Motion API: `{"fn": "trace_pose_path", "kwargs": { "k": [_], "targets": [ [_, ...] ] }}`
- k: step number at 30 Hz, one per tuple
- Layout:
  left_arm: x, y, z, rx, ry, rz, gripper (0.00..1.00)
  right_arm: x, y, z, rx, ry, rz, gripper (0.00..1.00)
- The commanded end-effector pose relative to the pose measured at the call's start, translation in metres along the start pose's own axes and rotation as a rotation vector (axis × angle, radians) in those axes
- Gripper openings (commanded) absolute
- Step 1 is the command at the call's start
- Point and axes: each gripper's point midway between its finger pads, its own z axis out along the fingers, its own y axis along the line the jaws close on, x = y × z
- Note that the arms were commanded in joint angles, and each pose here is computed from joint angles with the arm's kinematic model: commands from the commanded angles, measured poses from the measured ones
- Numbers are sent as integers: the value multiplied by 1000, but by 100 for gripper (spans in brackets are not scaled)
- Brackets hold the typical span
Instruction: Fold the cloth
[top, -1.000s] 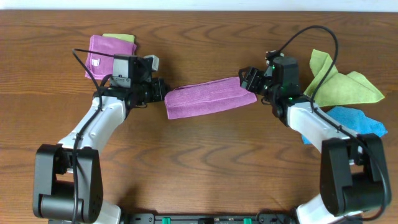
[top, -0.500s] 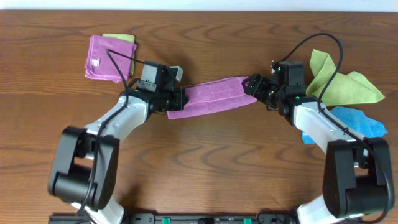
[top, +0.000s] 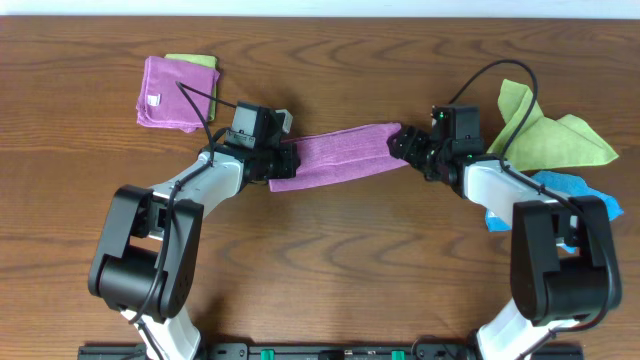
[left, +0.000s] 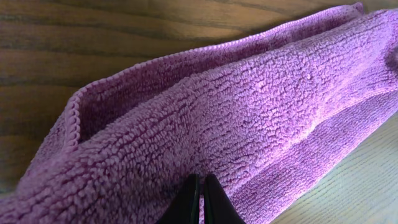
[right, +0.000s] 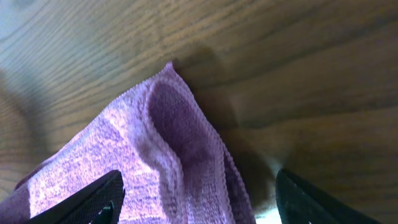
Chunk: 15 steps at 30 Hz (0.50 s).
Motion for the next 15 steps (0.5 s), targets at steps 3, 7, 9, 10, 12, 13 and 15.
{"fn": "trace_pose_path", "kwargs": {
  "k": [3, 7, 9, 10, 12, 13, 15],
  "targets": [
    [-7, 1, 2, -16, -15, -7, 6, -4, 4, 8, -14, -17, 13, 76],
    [-8, 1, 2, -14, -18, -22, 6, 2, 11, 19, -33, -12, -11, 73],
    [-8, 0, 2, -11, -19, -23, 6, 9, 11, 26, -30, 4, 2, 72],
    [-8, 0, 2, -11, -19, -22, 6, 12, 10, 30, -28, 11, 5, 71],
    [-8, 0, 2, -11, -19, -23, 6, 18, 8, 37, -27, 27, 4, 60],
    [-8, 0, 2, -10, -19, -23, 6, 19, 8, 38, -28, 27, 1, 53],
    [-8, 0, 2, -11, -19, -27, 6, 15, 13, 38, -44, 11, -17, 24]
  ]
}}
